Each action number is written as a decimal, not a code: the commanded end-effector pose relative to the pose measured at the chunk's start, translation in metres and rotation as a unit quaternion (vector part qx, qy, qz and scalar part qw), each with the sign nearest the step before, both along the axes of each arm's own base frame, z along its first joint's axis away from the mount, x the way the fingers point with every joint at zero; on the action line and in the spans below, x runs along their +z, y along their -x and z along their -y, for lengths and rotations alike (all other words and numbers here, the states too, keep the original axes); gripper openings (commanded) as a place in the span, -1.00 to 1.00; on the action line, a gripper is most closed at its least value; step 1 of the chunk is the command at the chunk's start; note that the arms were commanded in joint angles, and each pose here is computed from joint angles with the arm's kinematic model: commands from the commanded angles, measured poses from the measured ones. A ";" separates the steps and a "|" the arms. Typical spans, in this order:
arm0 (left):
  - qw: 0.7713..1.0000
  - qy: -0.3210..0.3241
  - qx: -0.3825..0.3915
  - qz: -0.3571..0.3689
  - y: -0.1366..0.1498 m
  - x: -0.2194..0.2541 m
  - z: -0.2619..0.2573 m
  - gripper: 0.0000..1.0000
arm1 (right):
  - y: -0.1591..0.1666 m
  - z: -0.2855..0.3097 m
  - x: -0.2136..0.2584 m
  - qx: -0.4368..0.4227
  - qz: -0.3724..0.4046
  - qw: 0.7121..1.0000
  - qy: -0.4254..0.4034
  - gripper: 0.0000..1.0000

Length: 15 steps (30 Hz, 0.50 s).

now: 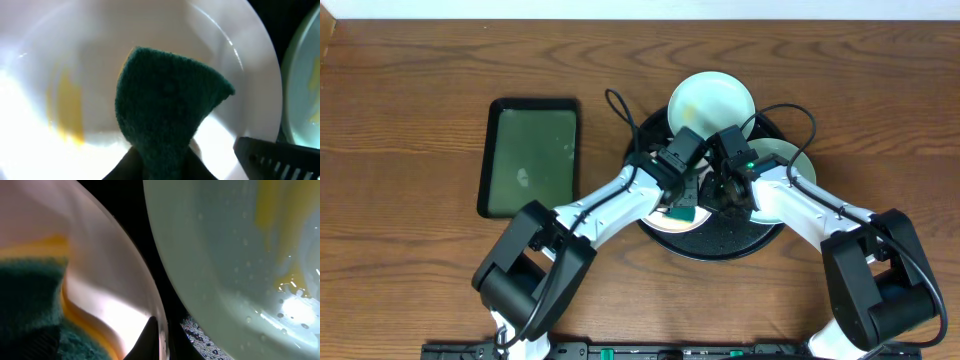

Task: Clean dirty plates on tray and stack at the side
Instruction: 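Scrub the white plate with the sponge while the right gripper holds it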

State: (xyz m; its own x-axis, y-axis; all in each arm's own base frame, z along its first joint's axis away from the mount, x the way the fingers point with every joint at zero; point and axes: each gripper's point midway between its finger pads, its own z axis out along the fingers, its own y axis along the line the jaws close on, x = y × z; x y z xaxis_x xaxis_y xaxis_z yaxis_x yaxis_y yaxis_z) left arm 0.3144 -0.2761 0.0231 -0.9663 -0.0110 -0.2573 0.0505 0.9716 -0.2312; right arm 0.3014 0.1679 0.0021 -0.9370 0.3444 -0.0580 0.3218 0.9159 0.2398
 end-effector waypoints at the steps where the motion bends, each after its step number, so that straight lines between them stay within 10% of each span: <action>1: 0.999 -0.030 0.032 0.013 -0.002 0.001 -0.016 -0.80 | 0.004 0.002 -0.010 0.006 -0.014 1.000 0.002 -0.91; 15: 0.949 -0.253 0.109 0.153 -0.036 0.024 -0.103 -0.85 | 0.004 0.003 -0.010 0.014 -0.012 1.000 0.005 -0.97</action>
